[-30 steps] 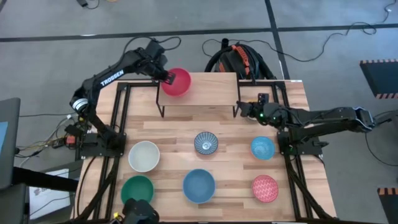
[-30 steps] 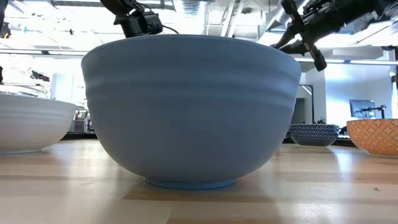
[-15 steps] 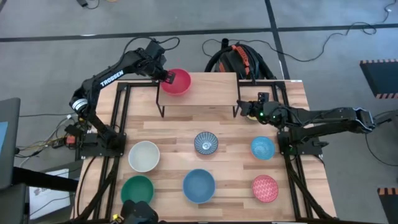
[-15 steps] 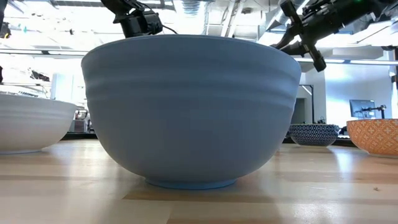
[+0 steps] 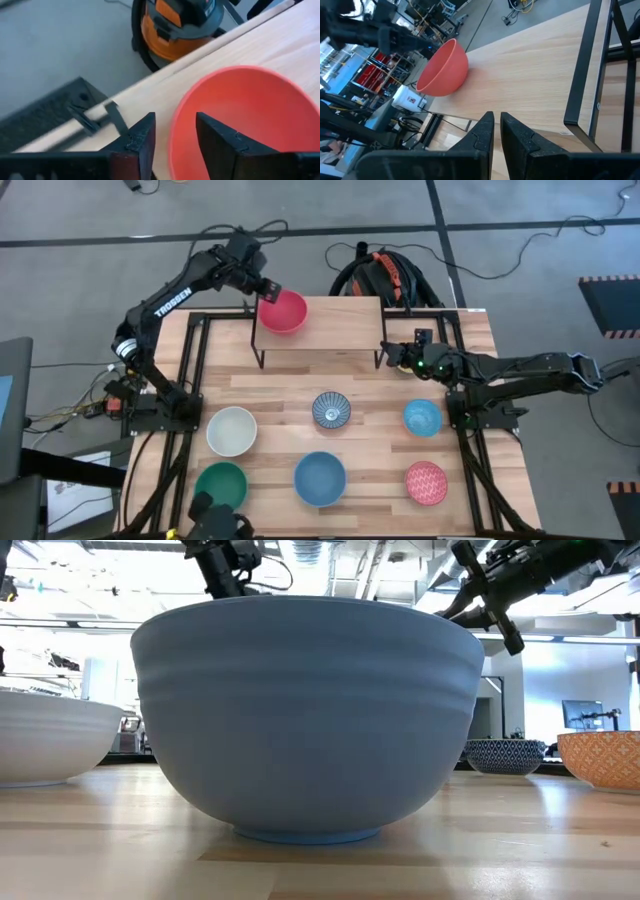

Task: Place and stack bowls onto a shelf
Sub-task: Stack the blue bowl on top of the orange bowl on the shelf

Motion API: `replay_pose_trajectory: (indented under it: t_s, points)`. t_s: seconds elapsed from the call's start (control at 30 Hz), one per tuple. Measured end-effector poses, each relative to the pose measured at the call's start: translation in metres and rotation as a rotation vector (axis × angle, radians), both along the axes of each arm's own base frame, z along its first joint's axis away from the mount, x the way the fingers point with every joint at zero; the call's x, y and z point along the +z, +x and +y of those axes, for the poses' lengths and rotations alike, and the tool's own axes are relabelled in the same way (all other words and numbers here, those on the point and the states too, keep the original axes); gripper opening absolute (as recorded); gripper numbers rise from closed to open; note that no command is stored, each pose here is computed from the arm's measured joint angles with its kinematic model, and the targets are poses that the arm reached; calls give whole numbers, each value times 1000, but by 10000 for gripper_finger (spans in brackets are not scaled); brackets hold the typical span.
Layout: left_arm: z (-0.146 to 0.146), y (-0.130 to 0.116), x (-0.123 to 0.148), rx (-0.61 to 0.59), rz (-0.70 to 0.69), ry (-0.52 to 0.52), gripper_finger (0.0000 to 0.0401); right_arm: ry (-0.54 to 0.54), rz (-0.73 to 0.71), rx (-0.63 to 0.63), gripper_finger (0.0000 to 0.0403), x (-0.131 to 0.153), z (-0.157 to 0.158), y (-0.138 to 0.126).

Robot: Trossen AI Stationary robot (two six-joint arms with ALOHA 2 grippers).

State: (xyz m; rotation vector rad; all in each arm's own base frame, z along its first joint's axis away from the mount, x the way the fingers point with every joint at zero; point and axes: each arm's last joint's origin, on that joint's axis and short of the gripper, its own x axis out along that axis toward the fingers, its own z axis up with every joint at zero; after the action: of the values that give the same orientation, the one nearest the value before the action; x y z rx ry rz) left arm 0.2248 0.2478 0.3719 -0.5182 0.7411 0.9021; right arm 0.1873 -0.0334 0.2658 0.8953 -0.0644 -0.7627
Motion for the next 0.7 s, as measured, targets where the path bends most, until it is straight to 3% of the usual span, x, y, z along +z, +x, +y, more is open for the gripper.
replay_pose_trajectory:
  t_s: [0.17,0.3,0.57,0.7]
  points:
    - [-17,0,31,-91,39,117,126,-6,-9,-8,58,8,-1,0]
    - [-43,-6,57,-129,-13,215,119,-38,38,-25,58,23,-4,-1]
    - [-113,-31,112,-202,-264,382,86,-378,118,177,58,65,-1,2]
    - [-140,-44,127,-220,-343,425,72,-513,81,183,58,81,-1,2]
